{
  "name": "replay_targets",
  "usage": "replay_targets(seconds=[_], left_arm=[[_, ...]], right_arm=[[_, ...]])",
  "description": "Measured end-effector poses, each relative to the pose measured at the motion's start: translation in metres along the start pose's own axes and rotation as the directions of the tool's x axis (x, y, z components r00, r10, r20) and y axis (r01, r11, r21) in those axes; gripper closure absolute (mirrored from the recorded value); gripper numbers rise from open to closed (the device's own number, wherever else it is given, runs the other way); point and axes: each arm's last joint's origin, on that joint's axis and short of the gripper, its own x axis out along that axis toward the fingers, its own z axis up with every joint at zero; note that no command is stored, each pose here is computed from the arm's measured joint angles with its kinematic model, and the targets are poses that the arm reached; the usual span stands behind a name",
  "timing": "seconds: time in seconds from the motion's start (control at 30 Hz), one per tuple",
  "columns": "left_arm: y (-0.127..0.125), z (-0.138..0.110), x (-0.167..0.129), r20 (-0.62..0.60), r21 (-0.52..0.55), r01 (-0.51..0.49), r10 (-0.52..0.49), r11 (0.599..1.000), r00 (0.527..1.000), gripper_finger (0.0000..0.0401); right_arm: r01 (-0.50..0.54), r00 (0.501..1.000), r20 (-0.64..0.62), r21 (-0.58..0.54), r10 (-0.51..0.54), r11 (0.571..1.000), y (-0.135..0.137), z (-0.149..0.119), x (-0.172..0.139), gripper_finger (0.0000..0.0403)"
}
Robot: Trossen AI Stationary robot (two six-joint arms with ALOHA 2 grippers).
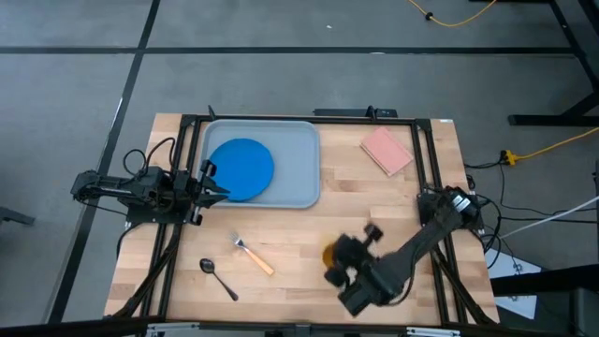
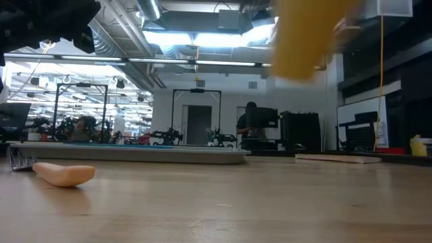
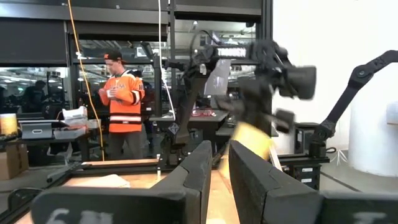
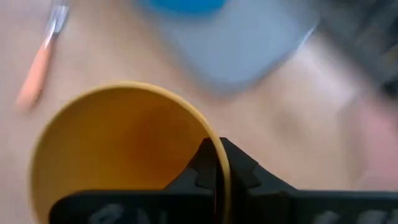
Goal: Pick and place plate/cup/fork/spoon on tray
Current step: Put the yellow cup on the gray serving tray to the top right of the blue plate
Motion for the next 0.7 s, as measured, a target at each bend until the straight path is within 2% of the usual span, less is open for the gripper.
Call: replay_targets(seconds=[0.1, 0.17, 0.3, 0.37, 0.4, 0.47, 0.53, 0.6, 0.7], left_arm=[[0.000, 0.000, 0.000, 0.000, 0.000, 0.000, 0.000, 1.000, 1.000, 0.0352], [0.000, 0.000, 0.000, 0.000, 0.000, 0.000, 0.000, 1.000, 1.000, 0.0352], [0.000, 0.000, 0.000, -0.001, 0.000, -0.002, 0.002, 1.000, 1.000, 0.0352], [0.000, 0.000, 0.000, 0.002, 0.000, -0.001, 0.001, 1.000, 1.000, 0.0352], [0.000, 0.000, 0.000, 0.002, 0.000, -0.001, 0.001, 1.000, 1.000, 0.0352], [0.000, 0.000, 0.000, -0.001, 0.000, -0.002, 0.002, 1.000, 1.000, 0.0352], [0.000, 0.000, 0.000, -0.001, 0.000, -0.002, 0.002, 1.000, 1.000, 0.0352], [0.000, 0.000, 0.000, 0.000, 0.000, -0.002, 0.002, 1.000, 1.000, 0.0352], [0.000, 0.000, 0.000, 0.000, 0.000, -0.002, 0.002, 1.000, 1.000, 0.0352]], right_arm=[[0.107, 0.971, 0.220, -0.039, -0.095, 0.994, -0.018, 0.042, 0.008, 0.0399], [0.189, 0.950, 0.265, -0.067, -0.165, 0.980, -0.033, 0.072, 0.024, 0.0400], [0.355, 0.924, 0.161, -0.029, -0.346, 0.935, -0.082, 0.127, 0.081, 0.0401], [0.378, 0.925, 0.053, -0.039, -0.376, 0.925, -0.109, 0.150, 0.119, 0.0401], [0.351, 0.937, 0.007, -0.040, -0.351, 0.936, -0.120, 0.160, 0.139, 0.0401], [0.222, 0.974, -0.040, -0.057, -0.225, 0.973, -0.139, 0.180, 0.181, 0.0401], [0.035, 0.999, 0.023, -0.065, -0.033, 0.997, -0.157, 0.200, 0.219, 0.0401], [-0.121, 0.981, 0.150, -0.009, 0.121, 0.993, -0.179, 0.218, 0.249, 0.0401], [-0.190, 0.969, 0.179, 0.110, 0.169, 0.976, -0.214, 0.222, 0.286, 0.0401]])
